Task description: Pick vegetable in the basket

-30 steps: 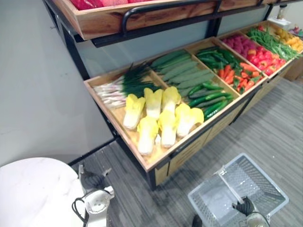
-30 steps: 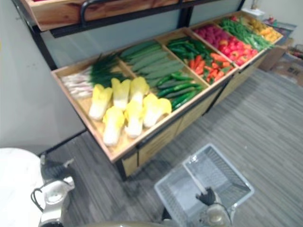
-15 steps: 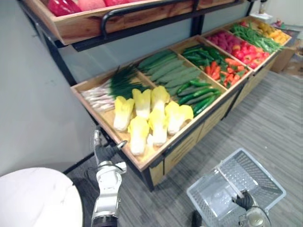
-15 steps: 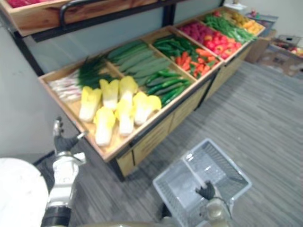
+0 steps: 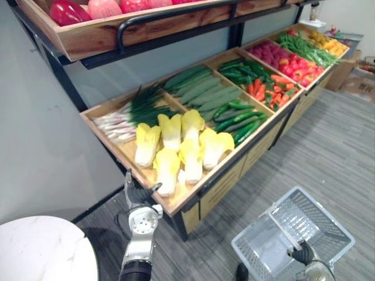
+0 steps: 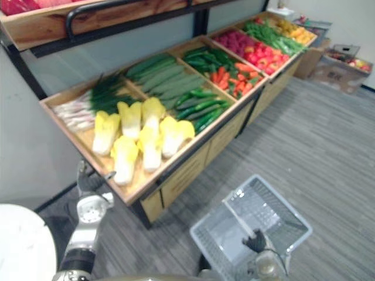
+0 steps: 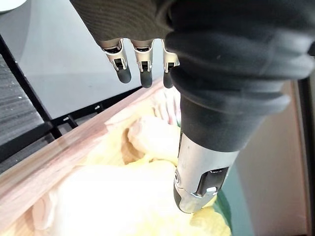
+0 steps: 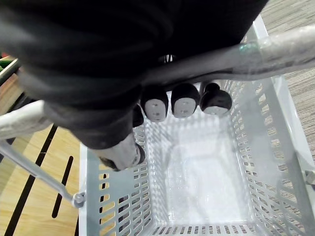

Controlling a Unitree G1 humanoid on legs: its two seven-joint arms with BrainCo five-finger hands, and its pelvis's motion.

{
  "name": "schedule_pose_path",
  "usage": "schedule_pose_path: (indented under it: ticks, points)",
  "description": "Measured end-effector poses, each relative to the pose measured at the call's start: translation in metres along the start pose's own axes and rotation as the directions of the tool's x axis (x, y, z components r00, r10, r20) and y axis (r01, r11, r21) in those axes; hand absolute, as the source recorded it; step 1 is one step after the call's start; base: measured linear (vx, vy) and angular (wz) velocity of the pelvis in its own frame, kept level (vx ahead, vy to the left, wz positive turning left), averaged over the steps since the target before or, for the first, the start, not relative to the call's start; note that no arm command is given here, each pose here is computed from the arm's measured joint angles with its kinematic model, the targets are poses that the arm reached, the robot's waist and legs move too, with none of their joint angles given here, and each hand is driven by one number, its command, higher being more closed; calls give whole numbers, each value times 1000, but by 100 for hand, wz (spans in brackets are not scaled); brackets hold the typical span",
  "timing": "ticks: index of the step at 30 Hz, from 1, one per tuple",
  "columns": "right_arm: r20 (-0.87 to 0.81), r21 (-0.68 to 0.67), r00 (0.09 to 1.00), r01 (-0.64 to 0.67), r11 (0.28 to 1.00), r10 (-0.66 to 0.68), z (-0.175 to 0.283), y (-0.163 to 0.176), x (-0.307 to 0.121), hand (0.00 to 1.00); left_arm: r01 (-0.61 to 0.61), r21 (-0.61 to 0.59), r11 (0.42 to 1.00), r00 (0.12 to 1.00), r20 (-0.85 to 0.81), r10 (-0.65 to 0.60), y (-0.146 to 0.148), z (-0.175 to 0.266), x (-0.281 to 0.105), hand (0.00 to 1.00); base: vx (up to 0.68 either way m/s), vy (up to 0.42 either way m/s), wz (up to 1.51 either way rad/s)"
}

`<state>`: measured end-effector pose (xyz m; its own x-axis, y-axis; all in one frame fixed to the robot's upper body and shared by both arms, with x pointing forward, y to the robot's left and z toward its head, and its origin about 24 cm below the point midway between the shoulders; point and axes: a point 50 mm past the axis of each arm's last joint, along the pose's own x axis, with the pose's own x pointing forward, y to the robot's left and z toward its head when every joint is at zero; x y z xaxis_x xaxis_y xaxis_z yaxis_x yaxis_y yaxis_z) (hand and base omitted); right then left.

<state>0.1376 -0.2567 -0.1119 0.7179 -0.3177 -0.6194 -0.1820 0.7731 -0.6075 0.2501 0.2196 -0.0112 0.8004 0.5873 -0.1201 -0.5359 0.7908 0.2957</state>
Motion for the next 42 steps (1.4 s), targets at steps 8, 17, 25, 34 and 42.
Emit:
schedule_pose_path:
  ticks: [8, 17, 25, 34, 42]
  points:
    - [14, -3, 1000, 1, 1000, -1, 4, 1, 1, 100, -16, -14, 1000, 1000, -22, 16, -8, 4, 10, 0, 0, -31, -12]
    - [26, -3, 999, 26, 1000, -26, 8, 1, 2, 100, -14, -44, 999, 999, 51, 17, -22, 31, 19, 0, 16, -4, -2]
    - [50, -15, 999, 20, 1000, -20, 13, 4, 1, 100, -13, -41, 999, 999, 50, 15, -24, 32, 19, 0, -4, -4, 0]
    - [48, -12, 999, 21, 1000, -20, 12, 5, 0, 100, -1, -14, 1000, 1000, -1, 1, -28, 20, 19, 0, -1, -4, 0]
    - [66, -2, 997, 42, 999, -42, 19, 2, 3, 100, -20, -12, 1000, 999, -39, 19, -31, 19, 23, 0, 0, 0, -2]
